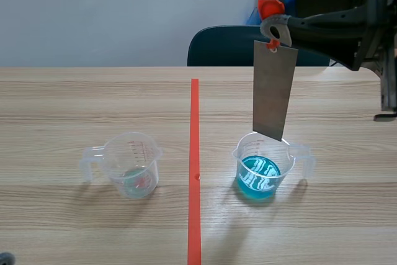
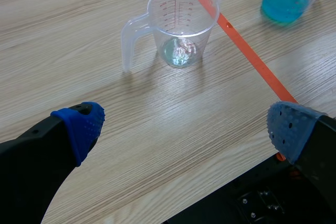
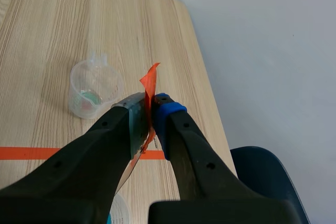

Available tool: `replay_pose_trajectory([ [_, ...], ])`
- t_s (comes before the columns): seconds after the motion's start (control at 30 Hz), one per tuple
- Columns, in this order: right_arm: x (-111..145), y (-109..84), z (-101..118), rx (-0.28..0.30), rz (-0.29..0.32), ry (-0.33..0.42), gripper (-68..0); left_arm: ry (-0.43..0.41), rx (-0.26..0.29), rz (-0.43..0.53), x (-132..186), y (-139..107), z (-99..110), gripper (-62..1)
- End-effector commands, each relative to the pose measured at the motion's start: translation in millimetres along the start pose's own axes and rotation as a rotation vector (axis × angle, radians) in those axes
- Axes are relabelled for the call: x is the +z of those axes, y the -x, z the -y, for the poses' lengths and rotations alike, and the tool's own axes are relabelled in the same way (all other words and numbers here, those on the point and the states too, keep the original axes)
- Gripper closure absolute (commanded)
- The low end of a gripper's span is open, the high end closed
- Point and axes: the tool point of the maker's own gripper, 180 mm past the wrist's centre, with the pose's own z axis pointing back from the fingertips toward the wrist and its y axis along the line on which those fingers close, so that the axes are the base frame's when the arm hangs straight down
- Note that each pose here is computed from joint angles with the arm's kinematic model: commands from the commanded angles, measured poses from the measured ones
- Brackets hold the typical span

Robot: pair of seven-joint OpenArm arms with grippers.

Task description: Do the redox reaction experiment

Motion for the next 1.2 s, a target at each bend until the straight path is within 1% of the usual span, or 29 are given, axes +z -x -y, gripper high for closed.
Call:
replay_pose_trajectory([
  [0.0, 1.0, -10.4, 9.6, 0.022, 0.033, 0.024, -0.7, 0.005, -0.001, 0.044, -2.4, -13.1, 1.6, -62.3],
  [0.2, -2.8, -6.4, 8.7, 0.017, 0.02, 0.026, -0.7, 0.009, -0.012, 0.074, -7.5, -20.4, -0.5, -62.3],
  [0.27, -4.7, -4.5, 6.5, 0.018, 0.014, 0.017, -0.7, 0.025, -0.018, 0.099, -11.5, -26.9, 0.1, -62.3],
  [0.33, -6.1, -3.4, 2.8, 0.004, 0.014, -0.001, -0.7, 0.044, -0.023, 0.133, -17.2, -35.1, 2.0, -62.3],
  [0.4, -7.7, -2.1, 2.1, -0.001, 0.014, -0.002, -0.7, 0.065, -0.027, 0.164, -25.3, -43.0, 4.8, -62.3],
  [0.5, -9.5, 1.2, 3.8, -0.012, 0.014, 0.01, -0.7, 0.089, -0.034, 0.184, -41.6, -50.8, 9.4, -62.3],
  [0.57, -10.6, 2.8, 4.0, -0.011, 0.01, 0.012, -0.7, 0.107, -0.043, 0.197, -52.4, -55.9, 13.9, -62.3],
  [0.7, -10.6, 2.9, 4.0, -0.011, 0.009, 0.012, -0.7, 0.148, -0.044, 0.252, -71.9, -70.5, 23.2, -62.3],
  [0.73, -10.6, 3.1, 4.0, -0.01, 0.008, 0.012, -0.7, 0.157, -0.043, 0.267, -76.0, -73.9, 25.1, -57.6],
  [0.77, -10.4, 3.3, 4.0, -0.01, 0.007, 0.012, -0.7, 0.165, -0.04, 0.283, -80.4, -77.4, 27.0, -48.0],
  [0.83, -10.0, 3.5, 4.3, -0.009, 0.005, 0.012, -0.7, 0.127, -0.033, 0.313, -90.6, -84.3, 22.8, -33.1],
  [0.9, -9.4, 3.4, 5.3, -0.003, 0.001, 0.013, -0.7, 0.099, -0.017, 0.335, -100.8, -88.0, 20.0, -20.9],
  [0.97, -8.1, 2.7, 6.8, 0.002, 0.002, 0.015, -0.7, 0.086, -0.004, 0.353, -111.1, -90.5, 18.8, -11.0],
  [1.0, -7.7, 2.1, 8.0, 0.005, 0.003, 0.018, -0.7, 0.084, -0.005, 0.357, -116.4, -90.7, 19.2, -8.2],
  [1.03, -7.4, 1.8, 8.8, 0.007, 0.002, 0.02, -0.7, 0.083, 0.003, 0.359, -122.1, -90.6, 19.6, -6.9],
  [1.17, -7.1, 1.6, 9.6, 0.009, 0.002, 0.022, -0.7, 0.102, 0.038, 0.341, -146.5, -83.0, 24.8, -3.9],
])
